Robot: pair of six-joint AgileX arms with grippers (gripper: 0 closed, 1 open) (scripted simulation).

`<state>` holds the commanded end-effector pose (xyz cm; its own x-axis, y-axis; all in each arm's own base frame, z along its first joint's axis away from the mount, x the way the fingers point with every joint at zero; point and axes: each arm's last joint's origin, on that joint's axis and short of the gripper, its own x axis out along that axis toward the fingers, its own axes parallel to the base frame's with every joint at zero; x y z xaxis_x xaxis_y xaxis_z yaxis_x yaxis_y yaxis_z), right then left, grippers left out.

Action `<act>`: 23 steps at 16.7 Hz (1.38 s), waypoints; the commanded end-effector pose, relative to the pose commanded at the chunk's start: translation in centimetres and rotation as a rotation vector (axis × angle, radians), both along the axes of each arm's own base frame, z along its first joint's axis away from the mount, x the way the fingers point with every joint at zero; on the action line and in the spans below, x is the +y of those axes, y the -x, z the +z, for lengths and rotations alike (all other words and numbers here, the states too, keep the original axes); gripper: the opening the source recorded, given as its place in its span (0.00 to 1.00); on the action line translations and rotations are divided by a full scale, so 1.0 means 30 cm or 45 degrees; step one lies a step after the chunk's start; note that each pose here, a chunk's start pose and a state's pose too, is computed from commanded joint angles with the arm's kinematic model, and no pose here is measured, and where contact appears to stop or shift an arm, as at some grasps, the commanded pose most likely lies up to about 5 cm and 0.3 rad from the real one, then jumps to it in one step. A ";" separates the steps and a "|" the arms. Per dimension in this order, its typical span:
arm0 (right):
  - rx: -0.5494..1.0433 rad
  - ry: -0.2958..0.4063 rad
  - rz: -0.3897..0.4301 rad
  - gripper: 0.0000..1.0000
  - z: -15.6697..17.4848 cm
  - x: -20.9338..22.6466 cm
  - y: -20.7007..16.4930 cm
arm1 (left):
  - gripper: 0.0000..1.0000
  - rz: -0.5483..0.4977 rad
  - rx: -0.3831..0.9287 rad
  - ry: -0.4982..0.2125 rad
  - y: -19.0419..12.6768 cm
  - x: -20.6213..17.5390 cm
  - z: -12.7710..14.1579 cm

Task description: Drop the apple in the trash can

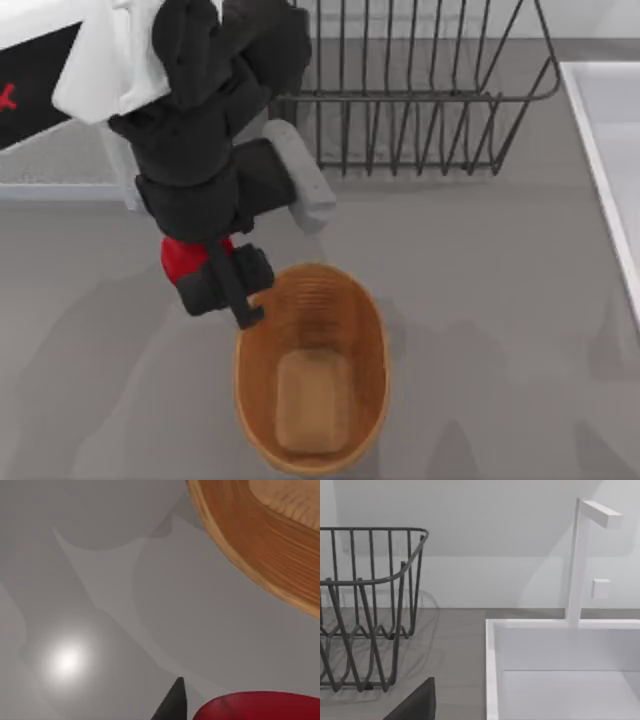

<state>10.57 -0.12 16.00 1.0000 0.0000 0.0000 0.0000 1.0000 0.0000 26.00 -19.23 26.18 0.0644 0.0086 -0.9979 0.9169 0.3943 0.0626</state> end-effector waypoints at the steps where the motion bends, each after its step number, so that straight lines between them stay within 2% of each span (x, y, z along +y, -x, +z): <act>1: 0.000 0.000 0.000 1.00 0.000 0.000 0.000 | 0.00 -0.153 -0.006 -0.007 0.035 -0.070 0.000; 4: 0.000 0.000 0.000 1.00 0.000 0.000 0.000 | 0.00 -0.494 -0.034 -0.017 0.127 -0.211 0.005; 6: 0.000 0.000 0.000 1.00 0.000 0.000 0.000 | 0.00 -0.605 -0.048 -0.018 0.162 -0.252 0.008; 13: 0.000 0.000 0.000 1.00 0.000 0.000 0.000 | 0.00 -0.616 -0.048 -0.019 0.163 -0.253 -0.007; 20: 0.000 0.000 0.000 1.00 0.000 0.000 0.000 | 0.00 -0.623 -0.052 -0.016 0.142 -0.254 -0.211; 23: 0.000 0.000 0.000 1.00 0.000 0.000 0.000 | 0.00 -0.624 -0.050 -0.019 0.142 -0.252 -0.223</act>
<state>10.57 -0.12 16.00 1.0000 0.0000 0.0000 0.0000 1.0000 0.0000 21.73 -26.79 19.48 0.1023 -0.0181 -0.9946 0.9911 -0.0840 0.1034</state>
